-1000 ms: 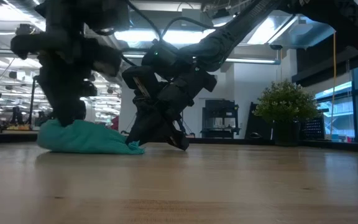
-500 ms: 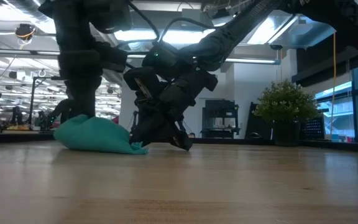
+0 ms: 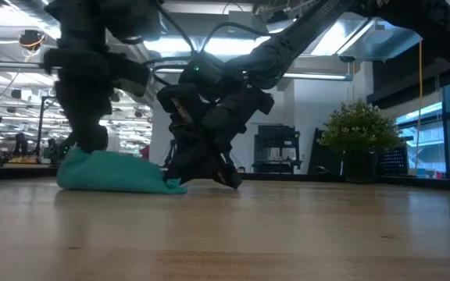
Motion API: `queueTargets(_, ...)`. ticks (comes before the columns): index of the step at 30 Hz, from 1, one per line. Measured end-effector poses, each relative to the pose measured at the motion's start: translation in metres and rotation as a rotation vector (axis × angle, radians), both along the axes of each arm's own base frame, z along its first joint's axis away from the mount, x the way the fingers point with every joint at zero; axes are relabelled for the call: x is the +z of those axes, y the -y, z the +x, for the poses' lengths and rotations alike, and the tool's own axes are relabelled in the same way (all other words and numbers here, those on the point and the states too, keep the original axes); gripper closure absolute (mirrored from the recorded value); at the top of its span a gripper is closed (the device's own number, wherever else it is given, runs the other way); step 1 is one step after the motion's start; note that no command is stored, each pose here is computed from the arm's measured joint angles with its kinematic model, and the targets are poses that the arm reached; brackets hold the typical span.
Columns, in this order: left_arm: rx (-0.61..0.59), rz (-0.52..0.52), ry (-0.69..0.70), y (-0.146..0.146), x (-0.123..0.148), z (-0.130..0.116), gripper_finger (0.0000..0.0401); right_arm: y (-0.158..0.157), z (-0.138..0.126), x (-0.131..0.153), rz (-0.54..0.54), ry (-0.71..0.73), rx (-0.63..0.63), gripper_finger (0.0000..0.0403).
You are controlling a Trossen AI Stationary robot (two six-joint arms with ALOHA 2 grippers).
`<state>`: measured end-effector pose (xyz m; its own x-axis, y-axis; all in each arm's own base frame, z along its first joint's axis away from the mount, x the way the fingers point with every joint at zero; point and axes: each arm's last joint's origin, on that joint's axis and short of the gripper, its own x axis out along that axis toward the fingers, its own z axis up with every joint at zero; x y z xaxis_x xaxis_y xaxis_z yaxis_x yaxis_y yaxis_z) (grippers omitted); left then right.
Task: Roll microfiber towels into tight, uniform cylinder then place into a basket
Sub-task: Roll the blue microfiber cloth
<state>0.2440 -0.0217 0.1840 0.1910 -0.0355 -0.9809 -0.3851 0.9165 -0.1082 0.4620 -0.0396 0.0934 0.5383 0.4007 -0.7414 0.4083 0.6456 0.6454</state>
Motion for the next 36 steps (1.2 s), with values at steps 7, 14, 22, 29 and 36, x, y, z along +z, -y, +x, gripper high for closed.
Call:
queueTargets(7,-0.022,-0.018,-0.022,0.017,-0.019,-0.01,0.0401,0.0,0.0,0.0,-0.002,0.008,0.014,0.0394)
queueTargets(14,-0.012,0.011,0.007,0.02,-0.034,-0.015,0.0401,0.0,0.002,0.001,-0.043,0.059,0.072,0.0382)
queueTargets(22,-0.022,0.008,0.029,0.021,-0.042,-0.019,0.0401,0.0,0.004,0.003,-0.046,0.094,0.068,0.0337)
queueTargets(29,-0.027,0.009,0.029,0.021,-0.043,-0.019,0.0401,0.006,0.002,0.017,0.001,0.105,0.053,0.0316)
queueTargets(36,-0.027,0.014,0.029,0.021,-0.043,-0.02,0.0401,0.007,0.001,0.045,-0.013,0.162,0.032,0.0315)
